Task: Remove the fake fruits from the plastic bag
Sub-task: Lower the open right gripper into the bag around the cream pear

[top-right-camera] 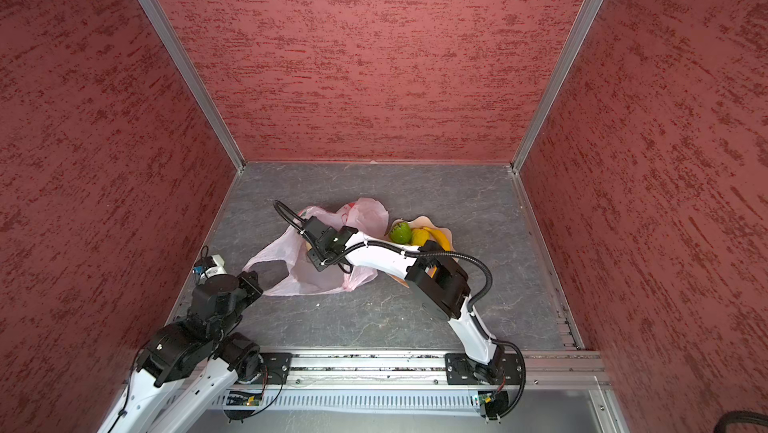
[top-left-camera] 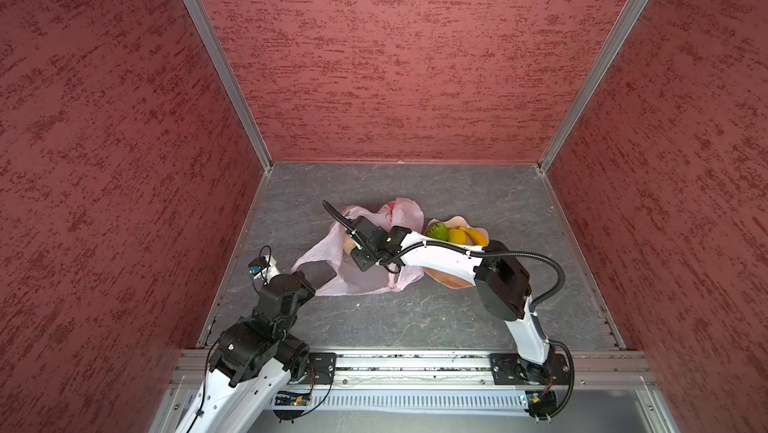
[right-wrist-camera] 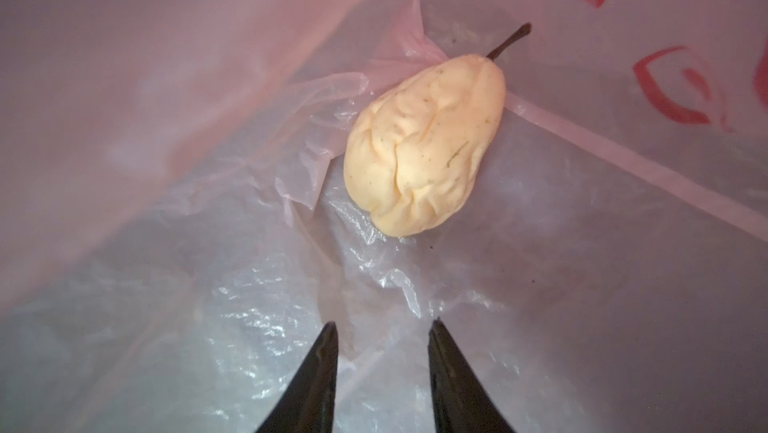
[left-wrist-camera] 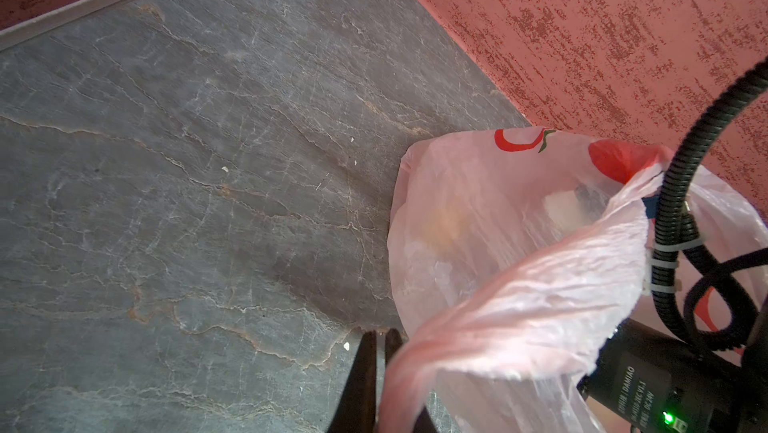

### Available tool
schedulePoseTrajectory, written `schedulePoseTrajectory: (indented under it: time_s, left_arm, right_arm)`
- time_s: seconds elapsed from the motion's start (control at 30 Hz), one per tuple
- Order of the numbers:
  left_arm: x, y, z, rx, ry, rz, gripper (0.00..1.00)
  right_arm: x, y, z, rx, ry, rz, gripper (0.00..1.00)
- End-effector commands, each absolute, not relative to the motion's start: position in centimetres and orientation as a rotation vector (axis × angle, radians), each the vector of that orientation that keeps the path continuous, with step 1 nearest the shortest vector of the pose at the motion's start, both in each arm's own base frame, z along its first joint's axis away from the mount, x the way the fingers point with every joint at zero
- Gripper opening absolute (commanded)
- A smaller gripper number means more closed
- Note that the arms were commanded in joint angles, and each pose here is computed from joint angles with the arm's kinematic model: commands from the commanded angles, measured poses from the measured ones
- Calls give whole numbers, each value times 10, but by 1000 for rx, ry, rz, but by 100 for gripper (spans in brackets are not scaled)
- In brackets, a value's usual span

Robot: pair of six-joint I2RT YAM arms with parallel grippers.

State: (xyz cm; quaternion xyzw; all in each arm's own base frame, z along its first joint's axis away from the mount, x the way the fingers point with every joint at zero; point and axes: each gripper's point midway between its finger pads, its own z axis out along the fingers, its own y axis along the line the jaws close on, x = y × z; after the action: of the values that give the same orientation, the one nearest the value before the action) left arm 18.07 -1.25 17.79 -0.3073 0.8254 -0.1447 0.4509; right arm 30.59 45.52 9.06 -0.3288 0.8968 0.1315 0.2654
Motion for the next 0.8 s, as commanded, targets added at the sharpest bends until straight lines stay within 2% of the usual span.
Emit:
schedulePoseTrajectory:
  time_s: [0.0,0.27,0.77]
  left_arm:
    - [179,-5,179,-777,2013,-333,9]
    - [180,-4,176,-775,2000,-329,11]
    - [184,-13,167,-761,2031,-362,11]
  right_arm:
    - [323,451,99,-805,2416,307,41]
    - [341,462,103,-636,2392,376,58]
    - [368,479,91,-304,2408,550,76]
